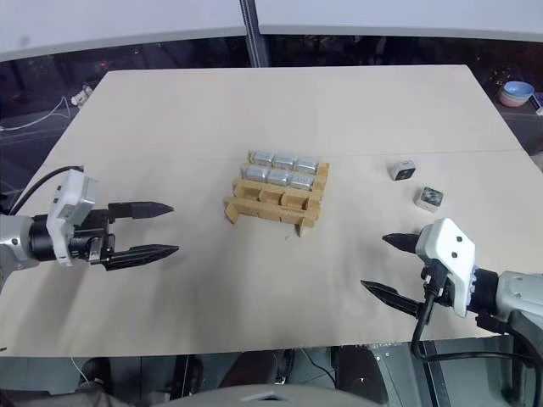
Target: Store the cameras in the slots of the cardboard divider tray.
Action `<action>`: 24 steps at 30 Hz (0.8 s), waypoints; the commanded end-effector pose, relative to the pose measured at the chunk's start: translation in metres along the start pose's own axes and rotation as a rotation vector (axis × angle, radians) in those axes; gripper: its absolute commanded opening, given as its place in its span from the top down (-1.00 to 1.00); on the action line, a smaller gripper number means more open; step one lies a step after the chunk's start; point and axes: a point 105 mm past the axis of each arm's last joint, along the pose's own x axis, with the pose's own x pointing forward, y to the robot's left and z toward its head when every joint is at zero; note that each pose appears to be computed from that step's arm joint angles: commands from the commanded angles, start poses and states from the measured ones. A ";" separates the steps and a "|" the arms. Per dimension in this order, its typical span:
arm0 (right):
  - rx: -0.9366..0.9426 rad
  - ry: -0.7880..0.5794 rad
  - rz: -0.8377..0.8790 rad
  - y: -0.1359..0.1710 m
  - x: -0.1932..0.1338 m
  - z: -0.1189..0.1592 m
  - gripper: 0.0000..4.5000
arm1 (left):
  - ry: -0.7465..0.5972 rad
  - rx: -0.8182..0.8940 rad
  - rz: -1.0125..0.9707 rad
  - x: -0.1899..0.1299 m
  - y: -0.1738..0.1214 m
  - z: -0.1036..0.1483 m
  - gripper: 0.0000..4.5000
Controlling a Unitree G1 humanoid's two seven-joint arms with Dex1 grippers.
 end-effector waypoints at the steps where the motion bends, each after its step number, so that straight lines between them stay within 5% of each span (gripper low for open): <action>1: -0.049 -0.044 -0.079 -0.008 -0.001 0.012 -0.99 | -0.066 0.060 0.000 0.006 0.001 0.019 -0.97; 7: -0.041 -0.009 -0.411 -0.048 -0.018 0.003 -0.99 | -0.289 0.118 -0.168 0.023 -0.021 0.062 -0.97; 11: 0.202 0.048 -0.608 -0.054 -0.043 -0.030 -0.99 | -0.294 0.167 -0.372 0.031 -0.047 0.076 -0.97; 24: 0.597 0.040 -1.038 -0.050 -0.035 -0.074 -0.99 | -0.283 0.226 -0.459 0.045 -0.049 0.081 -0.97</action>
